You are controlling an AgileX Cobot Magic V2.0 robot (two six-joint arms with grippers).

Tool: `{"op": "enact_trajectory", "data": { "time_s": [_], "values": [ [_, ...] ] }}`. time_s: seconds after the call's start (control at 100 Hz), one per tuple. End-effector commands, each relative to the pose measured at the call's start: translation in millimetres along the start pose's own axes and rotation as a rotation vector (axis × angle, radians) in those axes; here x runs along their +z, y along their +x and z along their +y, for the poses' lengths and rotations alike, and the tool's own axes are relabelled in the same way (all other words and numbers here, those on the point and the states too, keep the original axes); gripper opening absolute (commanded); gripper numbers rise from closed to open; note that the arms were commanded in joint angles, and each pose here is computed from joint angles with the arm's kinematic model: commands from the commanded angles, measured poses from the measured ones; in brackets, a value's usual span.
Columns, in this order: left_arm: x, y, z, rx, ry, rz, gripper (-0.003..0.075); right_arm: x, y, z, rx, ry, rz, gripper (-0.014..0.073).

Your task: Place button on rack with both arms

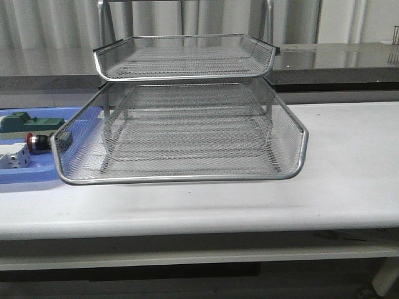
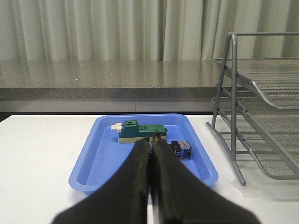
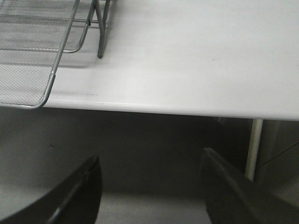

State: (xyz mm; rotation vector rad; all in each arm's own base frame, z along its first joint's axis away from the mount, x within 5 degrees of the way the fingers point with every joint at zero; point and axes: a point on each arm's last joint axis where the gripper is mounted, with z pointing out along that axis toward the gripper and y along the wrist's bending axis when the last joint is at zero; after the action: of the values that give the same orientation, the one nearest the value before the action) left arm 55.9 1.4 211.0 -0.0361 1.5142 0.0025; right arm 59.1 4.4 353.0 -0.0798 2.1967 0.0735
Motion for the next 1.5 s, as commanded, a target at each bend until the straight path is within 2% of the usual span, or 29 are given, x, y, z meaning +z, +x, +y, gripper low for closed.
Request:
{"op": "enact_trajectory", "data": {
  "time_s": [0.0, 0.04, 0.11, 0.3, 0.4, 0.98, 1.08, 1.24, 1.36, 1.49],
  "values": [
    [-1, 9, 0, -0.017, 0.000, -0.063, -0.0021, -7, -12, 0, -0.003, 0.003, -0.089, 0.0463],
    [-1, 9, 0, -0.017, 0.000, -0.063, -0.0021, -7, -12, 0, -0.003, 0.003, -0.089, 0.0447],
    [-1, 9, 0, -0.017, 0.000, -0.063, -0.0021, -7, -12, 0, -0.003, 0.003, -0.089, 0.0370],
    [-1, 9, 0, -0.017, 0.000, -0.063, -0.0021, -7, -12, 0, -0.003, 0.003, -0.089, 0.0045],
    [-1, 9, 0, -0.017, 0.000, -0.063, -0.0021, -7, -12, 0, -0.004, 0.003, -0.089, -0.0074],
    [-1, 9, 0, -0.017, 0.000, -0.063, -0.0021, -7, -12, 0, -0.004, 0.003, -0.089, -0.0068],
    [-1, 5, 0, -0.017, 0.001, -0.103, -0.0021, -7, -12, 0, -0.004, 0.003, -0.089, -0.0068],
    [-3, -9, 0, -0.078, 0.002, -0.141, -0.0021, -7, -12, 0, -0.004, 0.003, -0.089, -0.0068],
    [-5, -31, 0, -0.092, 0.006, -0.155, -0.0021, -7, -12, 0, -0.004, 0.003, -0.089, -0.0068],
    [0, -60, -2, -0.092, 0.009, -0.094, -0.0021, -7, -12, 0, -0.004, 0.003, -0.089, -0.0068]
  ]
}}
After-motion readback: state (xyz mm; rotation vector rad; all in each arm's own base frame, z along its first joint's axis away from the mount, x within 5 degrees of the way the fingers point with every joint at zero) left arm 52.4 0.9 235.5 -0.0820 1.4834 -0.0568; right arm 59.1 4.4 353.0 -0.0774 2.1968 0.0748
